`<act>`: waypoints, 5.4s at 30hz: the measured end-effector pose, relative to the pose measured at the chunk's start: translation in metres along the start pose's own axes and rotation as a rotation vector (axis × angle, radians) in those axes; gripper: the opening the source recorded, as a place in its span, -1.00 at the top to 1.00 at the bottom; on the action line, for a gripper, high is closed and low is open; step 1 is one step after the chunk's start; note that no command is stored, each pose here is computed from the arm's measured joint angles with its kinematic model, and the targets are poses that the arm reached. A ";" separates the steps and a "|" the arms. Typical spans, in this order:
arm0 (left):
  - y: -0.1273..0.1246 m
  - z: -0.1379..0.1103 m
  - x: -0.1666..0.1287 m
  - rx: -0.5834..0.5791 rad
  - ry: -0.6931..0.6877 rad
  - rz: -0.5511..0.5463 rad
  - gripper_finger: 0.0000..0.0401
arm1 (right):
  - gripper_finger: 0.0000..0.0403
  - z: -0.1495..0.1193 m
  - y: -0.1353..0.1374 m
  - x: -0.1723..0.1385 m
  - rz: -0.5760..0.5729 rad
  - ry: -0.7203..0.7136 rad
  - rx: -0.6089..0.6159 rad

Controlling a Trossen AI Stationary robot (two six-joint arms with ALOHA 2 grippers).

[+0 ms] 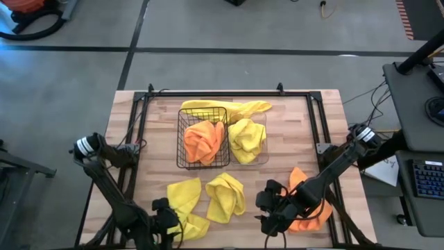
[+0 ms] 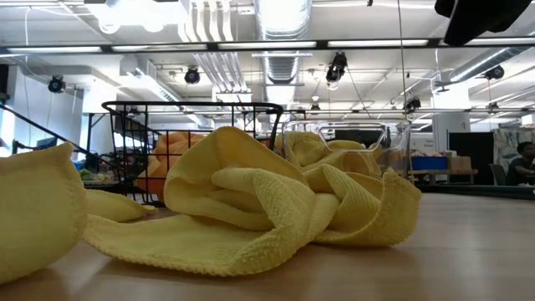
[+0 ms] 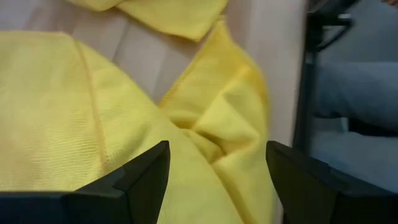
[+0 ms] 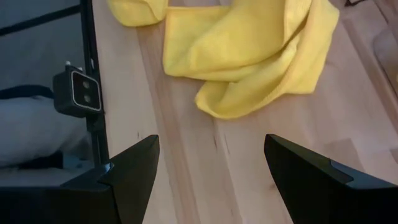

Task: Sort microfiber towel by color & place in baskets
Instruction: Put the yellow microfiber towel into the transparent bin

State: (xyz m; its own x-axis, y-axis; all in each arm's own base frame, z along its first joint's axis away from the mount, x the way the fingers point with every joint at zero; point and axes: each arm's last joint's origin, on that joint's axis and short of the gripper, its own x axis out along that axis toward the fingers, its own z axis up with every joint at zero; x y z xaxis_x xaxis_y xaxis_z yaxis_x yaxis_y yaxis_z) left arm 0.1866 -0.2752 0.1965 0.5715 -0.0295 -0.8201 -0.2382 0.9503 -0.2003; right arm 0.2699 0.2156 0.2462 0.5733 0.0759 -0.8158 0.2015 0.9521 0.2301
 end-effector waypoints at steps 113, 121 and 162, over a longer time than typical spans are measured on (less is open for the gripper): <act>0.057 0.219 -0.051 0.303 -0.633 0.130 0.91 | 0.94 0.087 -0.036 -0.010 -0.229 -0.700 -0.554; 0.088 0.237 -0.063 0.373 -0.612 0.157 0.34 | 0.95 0.088 -0.064 -0.067 -0.255 -0.664 -0.515; 0.149 0.179 -0.071 0.188 -0.581 0.183 -0.03 | 0.94 0.058 -0.209 0.017 -0.465 -0.363 0.020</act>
State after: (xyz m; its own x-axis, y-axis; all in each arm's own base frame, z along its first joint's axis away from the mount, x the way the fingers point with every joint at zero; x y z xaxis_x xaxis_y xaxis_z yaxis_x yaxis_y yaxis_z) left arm 0.2509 -0.0763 0.3213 0.8797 0.2613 -0.3973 -0.2607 0.9638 0.0567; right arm 0.2830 0.0005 0.2152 0.6555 -0.4578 -0.6005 0.5096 0.8551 -0.0957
